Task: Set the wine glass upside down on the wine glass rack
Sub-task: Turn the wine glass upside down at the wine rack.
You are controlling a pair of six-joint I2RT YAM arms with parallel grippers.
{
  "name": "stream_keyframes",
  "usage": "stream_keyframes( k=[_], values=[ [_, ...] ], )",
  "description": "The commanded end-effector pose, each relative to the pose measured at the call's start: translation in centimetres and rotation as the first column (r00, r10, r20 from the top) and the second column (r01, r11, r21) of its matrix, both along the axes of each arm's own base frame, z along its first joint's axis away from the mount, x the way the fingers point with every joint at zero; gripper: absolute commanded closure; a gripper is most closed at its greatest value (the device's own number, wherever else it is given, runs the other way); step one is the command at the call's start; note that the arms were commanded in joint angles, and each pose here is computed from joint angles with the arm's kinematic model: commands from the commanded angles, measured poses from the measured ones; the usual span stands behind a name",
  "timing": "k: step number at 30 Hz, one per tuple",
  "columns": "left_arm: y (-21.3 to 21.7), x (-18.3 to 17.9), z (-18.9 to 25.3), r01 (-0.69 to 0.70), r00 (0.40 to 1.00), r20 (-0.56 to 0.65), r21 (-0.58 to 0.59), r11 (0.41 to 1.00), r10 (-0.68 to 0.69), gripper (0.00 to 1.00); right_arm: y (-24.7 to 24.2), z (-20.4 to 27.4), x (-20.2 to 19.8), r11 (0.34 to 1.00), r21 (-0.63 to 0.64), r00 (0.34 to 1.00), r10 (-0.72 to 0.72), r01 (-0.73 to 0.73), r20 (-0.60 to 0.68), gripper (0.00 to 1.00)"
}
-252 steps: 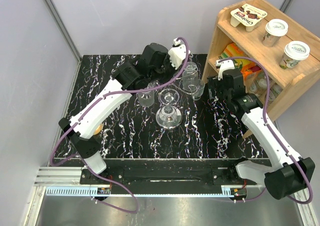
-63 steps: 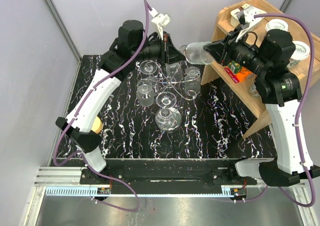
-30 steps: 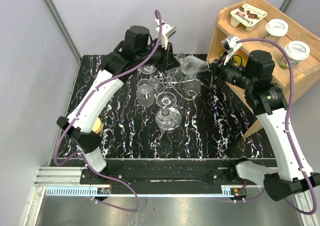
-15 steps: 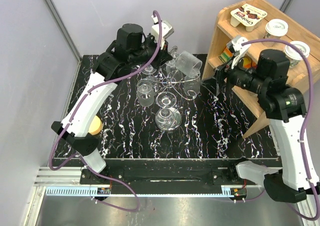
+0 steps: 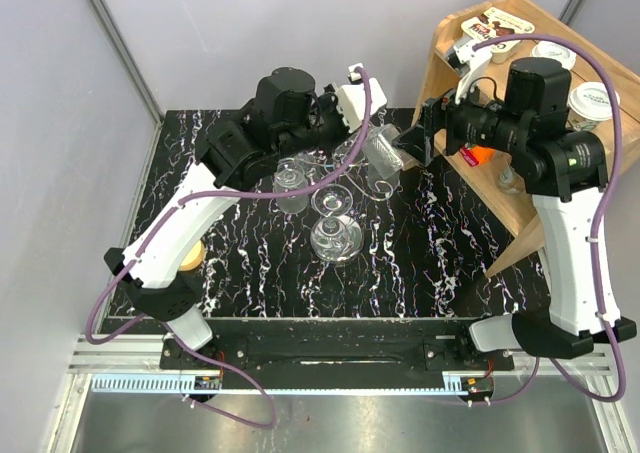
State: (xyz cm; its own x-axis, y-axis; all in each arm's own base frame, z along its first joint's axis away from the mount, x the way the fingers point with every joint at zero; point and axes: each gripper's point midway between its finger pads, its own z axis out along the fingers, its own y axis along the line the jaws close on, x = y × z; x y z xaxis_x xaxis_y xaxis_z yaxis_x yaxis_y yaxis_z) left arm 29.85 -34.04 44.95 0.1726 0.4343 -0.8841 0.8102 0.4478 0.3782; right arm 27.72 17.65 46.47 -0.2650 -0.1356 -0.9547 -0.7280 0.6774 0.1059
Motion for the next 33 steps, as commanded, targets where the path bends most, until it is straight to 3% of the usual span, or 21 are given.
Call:
stream_keyframes(
  k=[1,22,28,33],
  values=[
    [3.0,-0.3,7.7,-0.088,0.968,0.223,-0.122,0.989,0.114,1.00,0.9,-0.2,-1.0,0.998,0.030,0.997,0.051,-0.050,-0.056,0.07],
    [3.5,-0.4,10.2,-0.162,0.881,0.448,-0.018,0.987,0.152,1.00,1.9,2.3,-1.1,0.991,0.093,0.995,0.094,-0.096,0.028,0.08],
    [2.7,-1.9,10.4,-0.159,0.867,0.480,0.010,0.987,0.135,1.00,-0.8,3.0,1.1,0.993,0.059,0.990,-0.110,0.105,0.091,0.09],
    [2.2,-1.6,10.2,-0.178,0.858,0.491,0.007,0.984,0.152,1.00,-4.1,2.5,3.3,0.942,0.047,0.936,-0.336,0.333,0.106,0.09]
  ],
)
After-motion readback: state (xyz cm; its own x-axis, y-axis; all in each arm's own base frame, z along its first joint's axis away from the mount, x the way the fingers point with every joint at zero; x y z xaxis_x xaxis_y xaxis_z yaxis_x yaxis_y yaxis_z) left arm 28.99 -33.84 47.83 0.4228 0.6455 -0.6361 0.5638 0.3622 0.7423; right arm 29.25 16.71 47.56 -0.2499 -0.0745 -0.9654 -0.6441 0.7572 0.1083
